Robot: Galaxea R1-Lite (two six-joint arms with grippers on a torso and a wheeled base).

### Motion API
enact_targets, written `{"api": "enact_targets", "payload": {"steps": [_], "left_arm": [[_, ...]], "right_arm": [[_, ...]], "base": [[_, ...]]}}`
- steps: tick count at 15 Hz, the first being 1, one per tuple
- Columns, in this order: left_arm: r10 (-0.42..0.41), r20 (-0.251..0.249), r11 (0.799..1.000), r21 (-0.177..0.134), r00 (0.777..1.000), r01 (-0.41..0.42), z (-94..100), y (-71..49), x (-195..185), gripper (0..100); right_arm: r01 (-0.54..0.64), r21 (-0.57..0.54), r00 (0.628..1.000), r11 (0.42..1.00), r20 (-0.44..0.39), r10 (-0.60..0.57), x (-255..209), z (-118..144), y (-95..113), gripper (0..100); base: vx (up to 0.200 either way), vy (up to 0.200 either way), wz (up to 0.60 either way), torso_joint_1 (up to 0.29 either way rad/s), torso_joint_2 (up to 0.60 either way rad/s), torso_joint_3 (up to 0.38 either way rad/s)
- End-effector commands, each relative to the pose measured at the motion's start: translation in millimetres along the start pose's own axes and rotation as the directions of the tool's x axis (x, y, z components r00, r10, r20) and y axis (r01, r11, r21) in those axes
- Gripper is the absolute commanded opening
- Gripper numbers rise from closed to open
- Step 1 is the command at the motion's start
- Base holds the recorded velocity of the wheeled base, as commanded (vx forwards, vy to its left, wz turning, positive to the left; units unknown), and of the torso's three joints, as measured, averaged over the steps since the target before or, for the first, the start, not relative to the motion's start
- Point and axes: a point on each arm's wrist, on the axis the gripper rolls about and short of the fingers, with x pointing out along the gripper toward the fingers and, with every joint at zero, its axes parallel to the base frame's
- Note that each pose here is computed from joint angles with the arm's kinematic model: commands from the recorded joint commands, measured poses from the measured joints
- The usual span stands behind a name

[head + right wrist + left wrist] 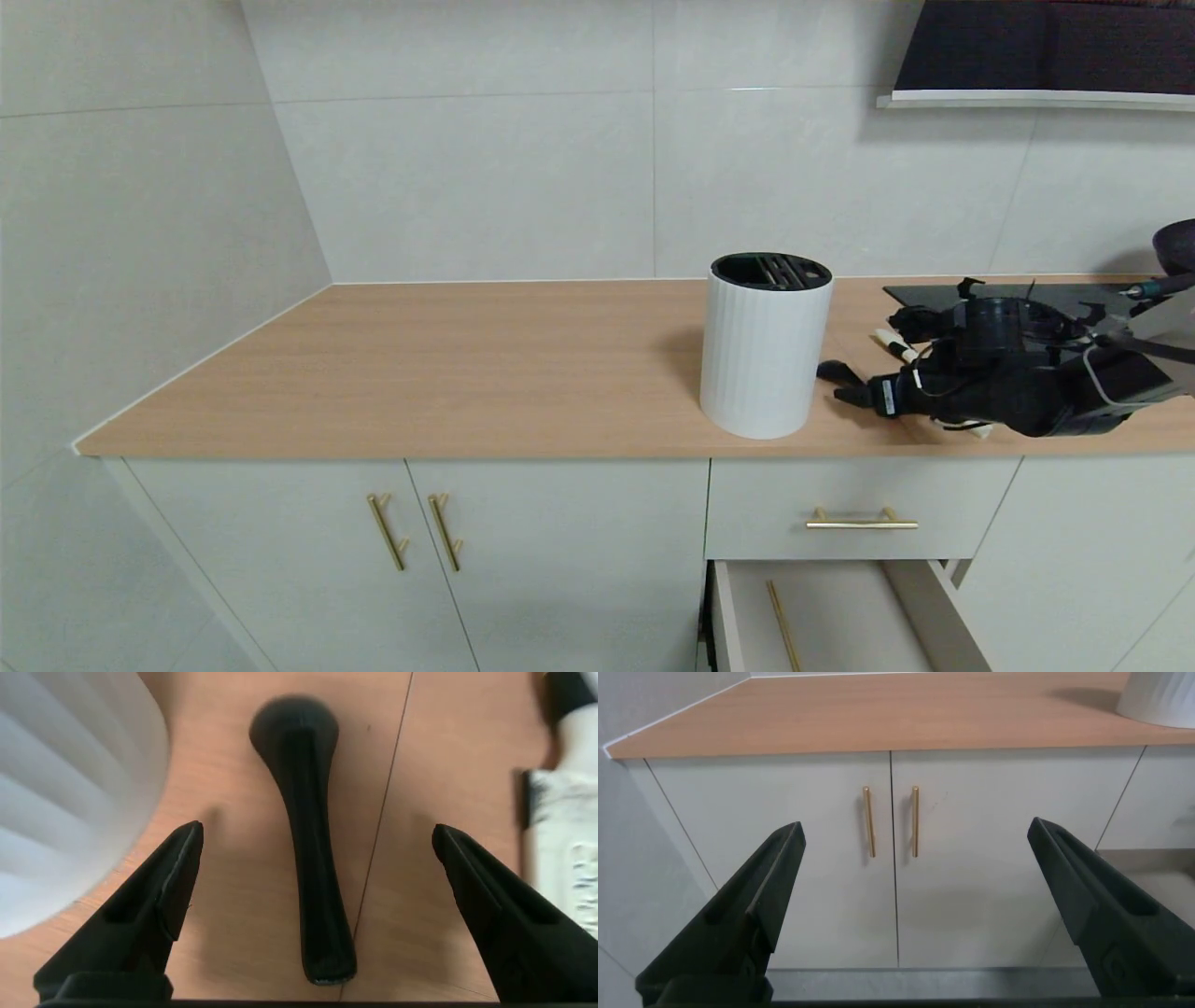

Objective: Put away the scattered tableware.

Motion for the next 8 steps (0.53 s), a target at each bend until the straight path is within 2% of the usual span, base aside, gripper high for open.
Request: {"api": "enact_targets", "payload": {"steps": [1,4,5,8], "left_arm": [[0.0,0.0,1.0,0.0,1.0,0.0,0.0,0.0,0.0,100],[0.0,0.0,1.0,0.0,1.0,0.0,0.0,0.0,0.0,100],[0.0,0.0,1.0,0.0,1.0,0.0,0.0,0.0,0.0,100],[0.0,0.0,1.0,0.0,1.0,0.0,0.0,0.0,0.0,100]], "right_arm": [[-0.002,0.0,1.0,1.0,-0.005,0.002,3.3,-2.2,0.1,100],[-0.001,0.001,1.0,1.0,-0.01,0.001,5.5,-4.0,-0.1,100],[-0.001,0.001,1.0,1.0,-0.011,0.001,6.4,-4.6,-0.3,0],[-0.002,0.002,1.0,1.0,-0.016,0.002,8.1,-6.3,-0.4,0]], "base": [[0.0,0.0,0.0,0.0,0.0,0.0],[0.0,0.0,0.0,0.0,0.0,0.0],[0.0,0.0,0.0,0.0,0.0,0.0],[0.0,0.0,0.0,0.0,0.0,0.0]]}}
